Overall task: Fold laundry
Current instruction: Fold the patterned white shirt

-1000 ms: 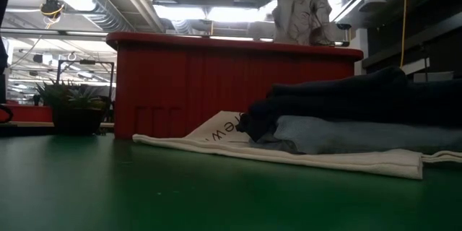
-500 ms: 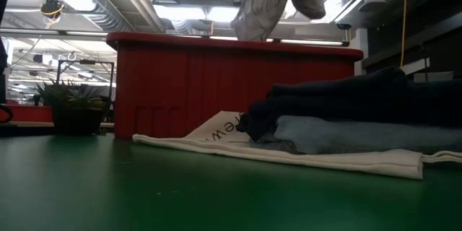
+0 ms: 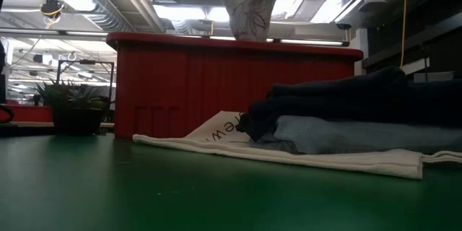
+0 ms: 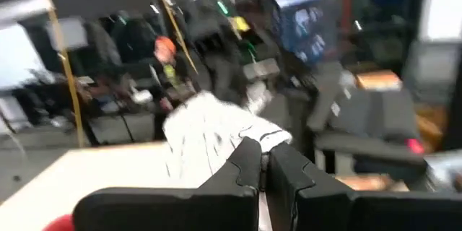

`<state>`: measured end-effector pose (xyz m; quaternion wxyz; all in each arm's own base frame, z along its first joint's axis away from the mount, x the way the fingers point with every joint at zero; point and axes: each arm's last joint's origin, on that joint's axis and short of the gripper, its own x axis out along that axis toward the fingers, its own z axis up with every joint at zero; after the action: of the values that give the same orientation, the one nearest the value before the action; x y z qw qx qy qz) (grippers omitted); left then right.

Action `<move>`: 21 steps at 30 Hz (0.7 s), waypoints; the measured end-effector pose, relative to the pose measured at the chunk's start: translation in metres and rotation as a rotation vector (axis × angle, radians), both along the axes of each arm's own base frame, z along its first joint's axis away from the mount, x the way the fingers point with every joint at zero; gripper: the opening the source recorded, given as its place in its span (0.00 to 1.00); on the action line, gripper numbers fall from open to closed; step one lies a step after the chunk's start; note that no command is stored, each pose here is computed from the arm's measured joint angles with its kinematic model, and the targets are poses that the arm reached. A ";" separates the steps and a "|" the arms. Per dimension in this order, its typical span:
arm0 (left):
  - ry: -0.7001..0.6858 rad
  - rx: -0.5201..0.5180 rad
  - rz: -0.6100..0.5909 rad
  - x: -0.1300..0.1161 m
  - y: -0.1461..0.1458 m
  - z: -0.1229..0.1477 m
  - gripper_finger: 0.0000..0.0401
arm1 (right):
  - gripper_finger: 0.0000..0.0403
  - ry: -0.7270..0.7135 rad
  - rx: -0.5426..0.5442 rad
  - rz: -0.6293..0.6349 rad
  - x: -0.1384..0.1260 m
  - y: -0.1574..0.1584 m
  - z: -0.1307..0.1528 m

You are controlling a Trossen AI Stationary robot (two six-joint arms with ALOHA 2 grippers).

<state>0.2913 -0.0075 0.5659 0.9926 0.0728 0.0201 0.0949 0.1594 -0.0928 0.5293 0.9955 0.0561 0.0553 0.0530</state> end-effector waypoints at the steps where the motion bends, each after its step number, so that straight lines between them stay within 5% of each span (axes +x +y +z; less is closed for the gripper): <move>1: 0.033 -0.001 -0.015 -0.001 -0.005 -0.003 0.00 | 0.03 -0.001 0.020 0.027 0.000 0.001 0.000; 10: 0.053 -0.009 -0.123 -0.020 -0.044 0.000 0.00 | 0.03 0.018 0.051 0.217 0.024 0.036 -0.002; 21: 0.217 -0.184 -0.249 -0.036 -0.092 -0.018 0.00 | 0.03 0.146 0.055 0.366 0.059 0.091 -0.019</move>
<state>0.2550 -0.0993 0.5484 0.9912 -0.0064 0.1265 -0.0395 0.2186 -0.0020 0.5103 0.9607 0.0758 0.1354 0.2303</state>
